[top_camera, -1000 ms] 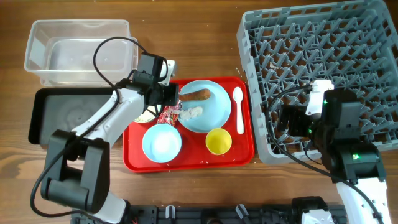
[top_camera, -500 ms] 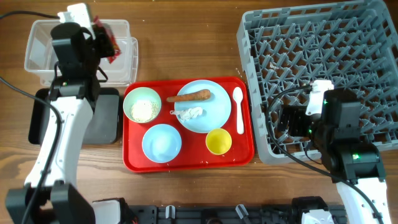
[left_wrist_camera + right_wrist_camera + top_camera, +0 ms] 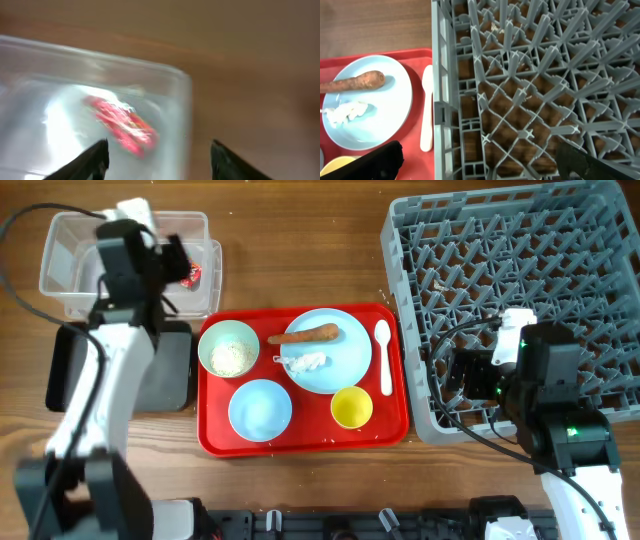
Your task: Sort waste into correct bins and load items into the dishwasher rack
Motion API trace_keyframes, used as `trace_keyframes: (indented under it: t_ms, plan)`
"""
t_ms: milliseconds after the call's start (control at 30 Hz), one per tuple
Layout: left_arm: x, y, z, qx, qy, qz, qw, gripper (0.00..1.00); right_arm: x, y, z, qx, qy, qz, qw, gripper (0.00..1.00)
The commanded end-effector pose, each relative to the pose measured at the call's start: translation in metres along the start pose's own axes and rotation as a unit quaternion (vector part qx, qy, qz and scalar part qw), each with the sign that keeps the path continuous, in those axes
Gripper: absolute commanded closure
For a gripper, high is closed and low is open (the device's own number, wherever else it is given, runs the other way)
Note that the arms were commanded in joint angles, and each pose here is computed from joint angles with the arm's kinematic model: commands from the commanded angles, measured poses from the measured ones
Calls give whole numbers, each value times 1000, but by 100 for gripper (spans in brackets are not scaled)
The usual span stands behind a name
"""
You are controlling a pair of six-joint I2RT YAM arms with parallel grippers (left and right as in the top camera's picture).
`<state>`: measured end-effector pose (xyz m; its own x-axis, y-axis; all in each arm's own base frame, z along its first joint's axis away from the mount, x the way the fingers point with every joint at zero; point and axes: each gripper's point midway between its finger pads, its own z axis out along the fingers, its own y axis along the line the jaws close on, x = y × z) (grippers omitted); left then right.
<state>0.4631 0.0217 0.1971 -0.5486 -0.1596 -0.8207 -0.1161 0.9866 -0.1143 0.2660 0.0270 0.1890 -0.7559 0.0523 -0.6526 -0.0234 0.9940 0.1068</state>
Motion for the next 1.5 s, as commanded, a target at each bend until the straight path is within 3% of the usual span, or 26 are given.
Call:
trace_keyframes:
  t_ms: [0, 200, 433, 700, 900, 1067, 1333, 1467]
  plan:
    - [50, -104, -40, 161, 95, 49, 981, 39, -8, 2, -5, -4, -11, 3, 1000, 0]
    - [173, -166, -68, 201, 295, 134, 925, 38, -8, 2, -5, -4, -10, 3, 1000, 0]
    - [246, -205, -61, 220, 367, 197, 882, 40, -7, 1, -5, -4, -8, 5, 1000, 0]
    - [262, -190, -28, 151, 358, 232, 892, 40, -5, 1, -5, -4, -5, 6, 1000, 0]
    - [261, -192, -27, 153, 354, 232, 893, 70, -5, 1, -5, -4, -4, 7, 1000, 0]
    - [263, -191, -26, 152, 356, 232, 892, 69, -5, 1, -5, -4, -4, 7, 1000, 0]
    - [266, -191, -23, 151, 359, 233, 891, 96, -4, 1, -5, -3, -3, 7, 1000, 0]
    - [258, -191, -27, 149, 351, 233, 895, 96, -4, 1, -5, -3, -3, 7, 1000, 0]
